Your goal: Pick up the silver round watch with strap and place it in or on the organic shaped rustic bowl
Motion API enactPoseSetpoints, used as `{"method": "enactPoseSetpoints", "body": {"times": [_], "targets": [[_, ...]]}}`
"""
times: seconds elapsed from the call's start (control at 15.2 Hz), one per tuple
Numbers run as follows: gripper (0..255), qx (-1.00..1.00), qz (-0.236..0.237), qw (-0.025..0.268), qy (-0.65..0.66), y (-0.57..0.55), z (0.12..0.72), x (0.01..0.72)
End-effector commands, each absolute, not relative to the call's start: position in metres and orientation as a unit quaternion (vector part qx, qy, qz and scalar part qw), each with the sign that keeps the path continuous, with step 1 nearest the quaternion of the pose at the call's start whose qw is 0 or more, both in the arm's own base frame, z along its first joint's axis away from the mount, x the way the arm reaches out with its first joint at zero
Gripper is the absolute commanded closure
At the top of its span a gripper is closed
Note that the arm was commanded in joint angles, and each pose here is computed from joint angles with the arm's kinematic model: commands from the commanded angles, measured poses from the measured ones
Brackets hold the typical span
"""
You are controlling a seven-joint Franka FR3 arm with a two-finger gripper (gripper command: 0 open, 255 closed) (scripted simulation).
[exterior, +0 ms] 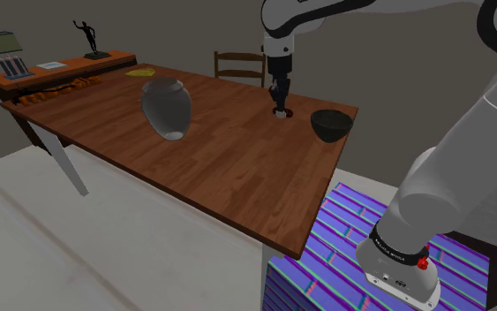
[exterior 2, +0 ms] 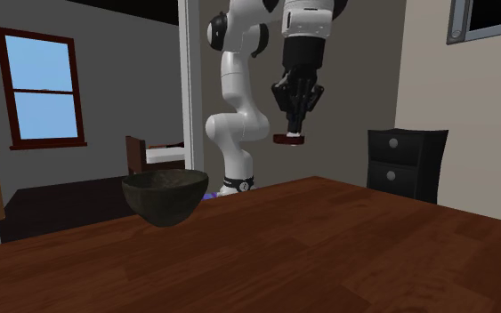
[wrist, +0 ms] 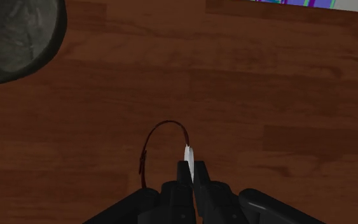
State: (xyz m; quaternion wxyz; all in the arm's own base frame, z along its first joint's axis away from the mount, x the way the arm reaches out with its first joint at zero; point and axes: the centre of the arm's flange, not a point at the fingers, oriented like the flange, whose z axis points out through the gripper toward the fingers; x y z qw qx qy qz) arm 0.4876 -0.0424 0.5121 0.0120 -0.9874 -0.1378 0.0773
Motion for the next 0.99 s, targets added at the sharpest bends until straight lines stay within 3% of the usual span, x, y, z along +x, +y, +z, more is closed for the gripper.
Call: {"method": "enactPoseSetpoints", "body": {"times": [0.0, 0.92], "targets": [[255, -0.987, 0.078, 0.012, -0.138, -0.043, 0.521, 0.488], [255, -0.987, 0.078, 0.012, -0.138, -0.202, 0.545, 0.427]]}}
